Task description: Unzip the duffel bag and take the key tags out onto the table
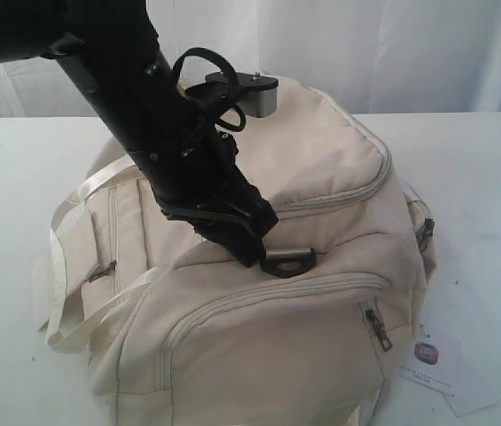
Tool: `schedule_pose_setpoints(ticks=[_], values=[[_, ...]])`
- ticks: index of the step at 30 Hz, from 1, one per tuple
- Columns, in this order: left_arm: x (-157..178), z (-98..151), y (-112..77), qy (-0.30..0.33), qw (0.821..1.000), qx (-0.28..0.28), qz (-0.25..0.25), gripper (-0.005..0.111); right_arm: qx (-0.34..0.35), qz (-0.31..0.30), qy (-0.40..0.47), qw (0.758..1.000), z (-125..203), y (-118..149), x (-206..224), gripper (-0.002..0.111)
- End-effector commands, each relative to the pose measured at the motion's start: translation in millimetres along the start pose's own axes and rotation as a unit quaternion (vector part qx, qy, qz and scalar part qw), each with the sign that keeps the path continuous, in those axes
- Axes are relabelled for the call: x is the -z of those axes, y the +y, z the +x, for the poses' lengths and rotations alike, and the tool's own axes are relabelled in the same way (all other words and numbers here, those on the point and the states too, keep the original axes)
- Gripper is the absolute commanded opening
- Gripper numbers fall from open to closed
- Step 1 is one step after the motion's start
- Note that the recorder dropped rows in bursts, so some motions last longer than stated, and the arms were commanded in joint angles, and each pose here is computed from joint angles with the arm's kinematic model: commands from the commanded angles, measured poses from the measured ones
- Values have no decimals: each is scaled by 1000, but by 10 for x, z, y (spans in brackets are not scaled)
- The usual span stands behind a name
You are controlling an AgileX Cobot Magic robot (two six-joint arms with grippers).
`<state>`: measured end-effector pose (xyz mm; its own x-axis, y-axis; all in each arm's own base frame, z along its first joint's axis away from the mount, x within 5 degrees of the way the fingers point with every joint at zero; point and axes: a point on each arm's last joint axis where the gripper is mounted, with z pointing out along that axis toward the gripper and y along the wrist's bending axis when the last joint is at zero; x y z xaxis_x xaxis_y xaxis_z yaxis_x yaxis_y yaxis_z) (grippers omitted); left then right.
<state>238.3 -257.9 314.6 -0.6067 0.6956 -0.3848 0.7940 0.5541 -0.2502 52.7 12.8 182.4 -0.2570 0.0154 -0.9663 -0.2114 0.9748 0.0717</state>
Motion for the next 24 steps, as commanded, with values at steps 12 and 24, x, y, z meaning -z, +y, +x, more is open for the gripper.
schedule_pose_setpoints(ticks=[12,24], values=[[3,272,82,165,983,-72,-34,0,-64,-22,-250,966,-444,9,121,0],[146,312,448,211,948,-112,-211,0,-215,-80,-332,915,-587,3,219,0]])
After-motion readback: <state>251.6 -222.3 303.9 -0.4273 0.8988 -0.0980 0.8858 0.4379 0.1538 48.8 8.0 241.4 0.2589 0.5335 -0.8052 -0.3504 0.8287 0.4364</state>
